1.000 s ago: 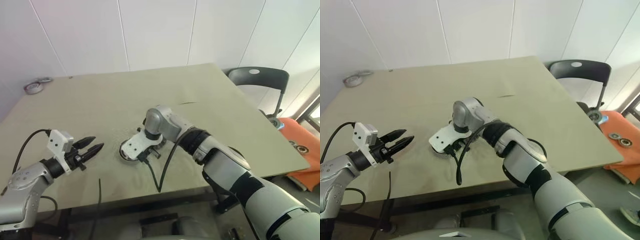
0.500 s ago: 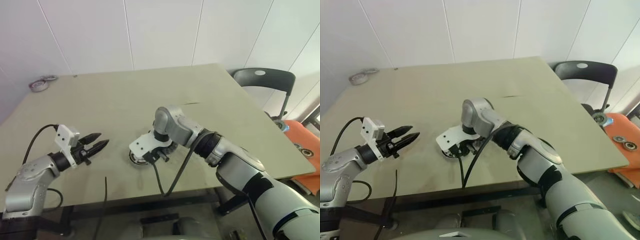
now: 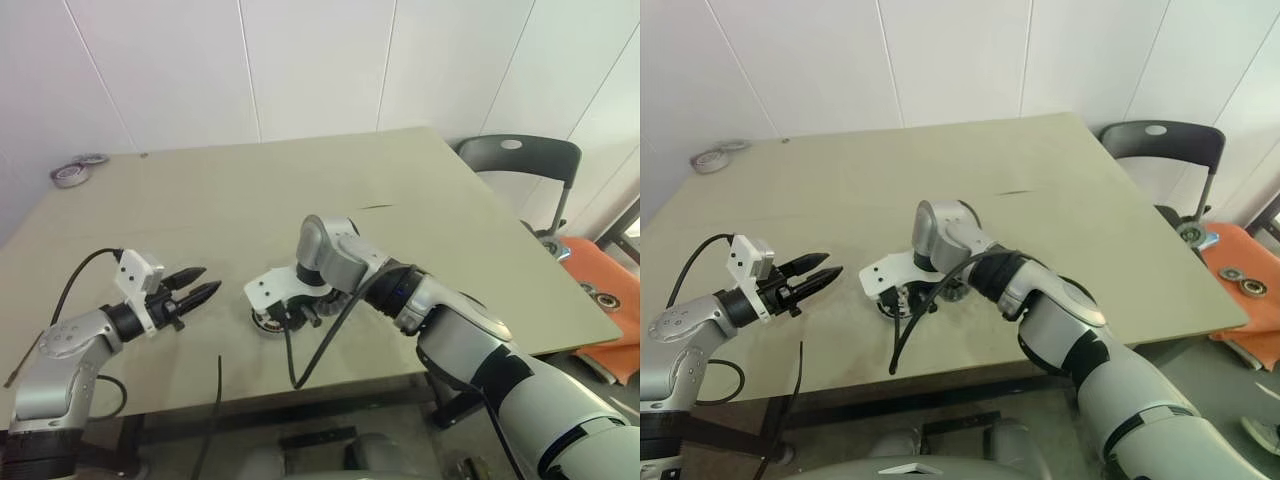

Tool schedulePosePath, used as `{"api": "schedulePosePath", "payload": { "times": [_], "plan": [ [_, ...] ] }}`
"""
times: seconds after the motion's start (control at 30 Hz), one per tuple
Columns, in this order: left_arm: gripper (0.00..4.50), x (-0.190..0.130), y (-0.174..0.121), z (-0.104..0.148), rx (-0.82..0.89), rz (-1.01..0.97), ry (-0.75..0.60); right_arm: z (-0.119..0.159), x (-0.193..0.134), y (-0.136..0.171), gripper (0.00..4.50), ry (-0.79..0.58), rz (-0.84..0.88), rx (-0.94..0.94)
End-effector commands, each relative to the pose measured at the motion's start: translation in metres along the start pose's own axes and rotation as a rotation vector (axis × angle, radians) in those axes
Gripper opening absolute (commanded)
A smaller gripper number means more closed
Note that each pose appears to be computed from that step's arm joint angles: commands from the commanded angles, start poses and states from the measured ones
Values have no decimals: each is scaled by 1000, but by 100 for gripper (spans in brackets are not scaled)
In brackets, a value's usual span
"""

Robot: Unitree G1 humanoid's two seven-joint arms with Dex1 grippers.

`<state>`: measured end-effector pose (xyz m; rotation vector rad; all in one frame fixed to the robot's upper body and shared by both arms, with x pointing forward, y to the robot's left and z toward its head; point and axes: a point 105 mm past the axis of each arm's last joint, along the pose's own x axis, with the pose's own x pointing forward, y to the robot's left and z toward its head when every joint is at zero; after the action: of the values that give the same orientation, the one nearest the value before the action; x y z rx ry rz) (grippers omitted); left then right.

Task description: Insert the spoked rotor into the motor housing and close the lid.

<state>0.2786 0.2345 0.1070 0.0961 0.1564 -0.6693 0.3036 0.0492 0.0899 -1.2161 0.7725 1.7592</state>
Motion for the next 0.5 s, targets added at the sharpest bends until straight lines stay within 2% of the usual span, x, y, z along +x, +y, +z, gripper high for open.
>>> {"api": "schedulePosePath", "payload": {
  "times": [0.03,0.47,0.5],
  "plan": [
    [226,-7,3,18,55,22,-47,6,-10,-17,5,5,-106,5],
    [226,-10,2,19,56,42,-52,9,-8,-24,5,6,-126,5],
    [226,-10,3,19,57,42,-53,9,-8,-24,40,5,-129,1]
  ]
}}
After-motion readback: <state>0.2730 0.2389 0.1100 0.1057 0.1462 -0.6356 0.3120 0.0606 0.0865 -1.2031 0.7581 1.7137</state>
